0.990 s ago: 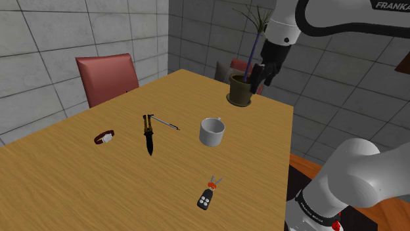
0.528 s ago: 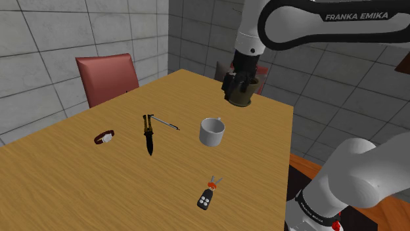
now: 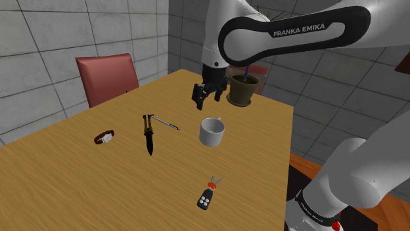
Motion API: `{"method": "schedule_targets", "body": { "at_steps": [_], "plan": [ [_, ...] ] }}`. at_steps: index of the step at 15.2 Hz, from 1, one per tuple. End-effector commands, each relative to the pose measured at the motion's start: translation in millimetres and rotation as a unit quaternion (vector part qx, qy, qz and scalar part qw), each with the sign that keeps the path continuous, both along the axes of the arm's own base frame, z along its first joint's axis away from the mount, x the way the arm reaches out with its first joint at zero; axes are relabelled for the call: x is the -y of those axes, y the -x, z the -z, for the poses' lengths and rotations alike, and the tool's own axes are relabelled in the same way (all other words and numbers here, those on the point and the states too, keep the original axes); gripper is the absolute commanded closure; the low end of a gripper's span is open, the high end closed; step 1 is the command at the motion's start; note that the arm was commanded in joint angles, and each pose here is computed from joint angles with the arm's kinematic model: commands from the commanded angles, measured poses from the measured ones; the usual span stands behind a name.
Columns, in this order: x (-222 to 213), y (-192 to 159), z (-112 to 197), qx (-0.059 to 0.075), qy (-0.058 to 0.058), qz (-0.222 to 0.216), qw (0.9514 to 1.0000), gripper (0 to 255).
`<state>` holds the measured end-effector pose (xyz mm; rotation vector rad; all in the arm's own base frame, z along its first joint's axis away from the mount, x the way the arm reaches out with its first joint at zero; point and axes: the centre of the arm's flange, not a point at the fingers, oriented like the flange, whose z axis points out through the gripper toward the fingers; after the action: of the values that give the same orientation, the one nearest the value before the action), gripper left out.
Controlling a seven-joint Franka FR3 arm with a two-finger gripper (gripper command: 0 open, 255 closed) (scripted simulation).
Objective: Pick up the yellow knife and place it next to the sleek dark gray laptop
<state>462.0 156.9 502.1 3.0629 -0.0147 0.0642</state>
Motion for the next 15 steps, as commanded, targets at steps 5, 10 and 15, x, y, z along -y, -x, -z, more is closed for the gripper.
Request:
{"method": "schedule_targets", "body": {
  "at_steps": [5,10,15],
  "plan": [
    [-48.7,-49.0,39.6,-0.004,-0.005,-0.002,1.0000,0],
    [-89.9,-89.1,71.5,-0.007,-0.008,-0.005,0.9999,0],
    [-131.5,-128.9,103.5,-0.011,-0.012,-0.007,0.9998,0]
  ]
}}
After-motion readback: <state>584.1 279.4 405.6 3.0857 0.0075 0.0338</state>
